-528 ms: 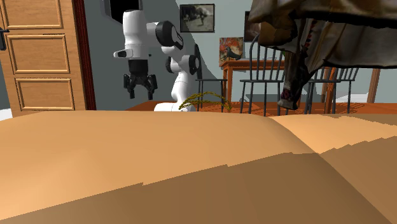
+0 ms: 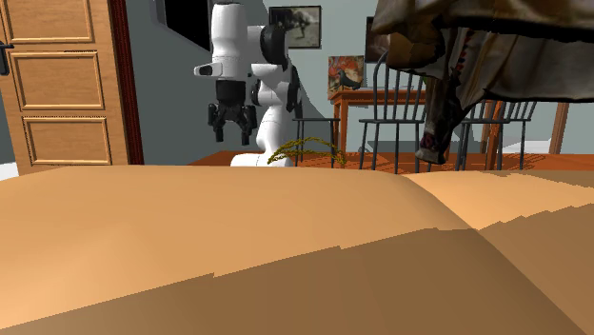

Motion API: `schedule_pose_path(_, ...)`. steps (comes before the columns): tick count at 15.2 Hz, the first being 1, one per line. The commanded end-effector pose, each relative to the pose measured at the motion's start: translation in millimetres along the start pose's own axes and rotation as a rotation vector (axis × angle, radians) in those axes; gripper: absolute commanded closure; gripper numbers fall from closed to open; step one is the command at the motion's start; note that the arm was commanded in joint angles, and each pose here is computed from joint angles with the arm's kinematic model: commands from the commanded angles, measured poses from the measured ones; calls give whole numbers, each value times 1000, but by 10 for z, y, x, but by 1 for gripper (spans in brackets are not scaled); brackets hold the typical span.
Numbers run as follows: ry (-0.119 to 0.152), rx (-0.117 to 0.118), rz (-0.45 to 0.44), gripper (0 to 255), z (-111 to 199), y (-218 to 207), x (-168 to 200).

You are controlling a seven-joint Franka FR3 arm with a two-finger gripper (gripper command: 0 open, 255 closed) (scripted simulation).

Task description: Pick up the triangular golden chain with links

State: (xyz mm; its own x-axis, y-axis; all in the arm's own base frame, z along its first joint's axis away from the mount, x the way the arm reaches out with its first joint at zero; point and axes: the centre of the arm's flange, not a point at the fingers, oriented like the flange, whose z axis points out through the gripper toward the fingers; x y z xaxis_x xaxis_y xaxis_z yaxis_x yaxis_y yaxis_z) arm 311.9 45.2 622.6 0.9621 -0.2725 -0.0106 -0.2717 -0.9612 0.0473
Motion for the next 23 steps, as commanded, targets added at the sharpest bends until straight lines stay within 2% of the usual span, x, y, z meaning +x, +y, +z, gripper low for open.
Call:
schedule_pose_path(1, 13, -8, 63, 0, -55, -268, -41)
schedule_pose_path(7, 53, -32, 234, 0, -230, -1078, 1)
schedule_pose_path(14, 99, -60, 435, 0, -416, -2003, 217)
schedule_pose_path(23, 103, -62, 449, 0, -29, -2088, 244)
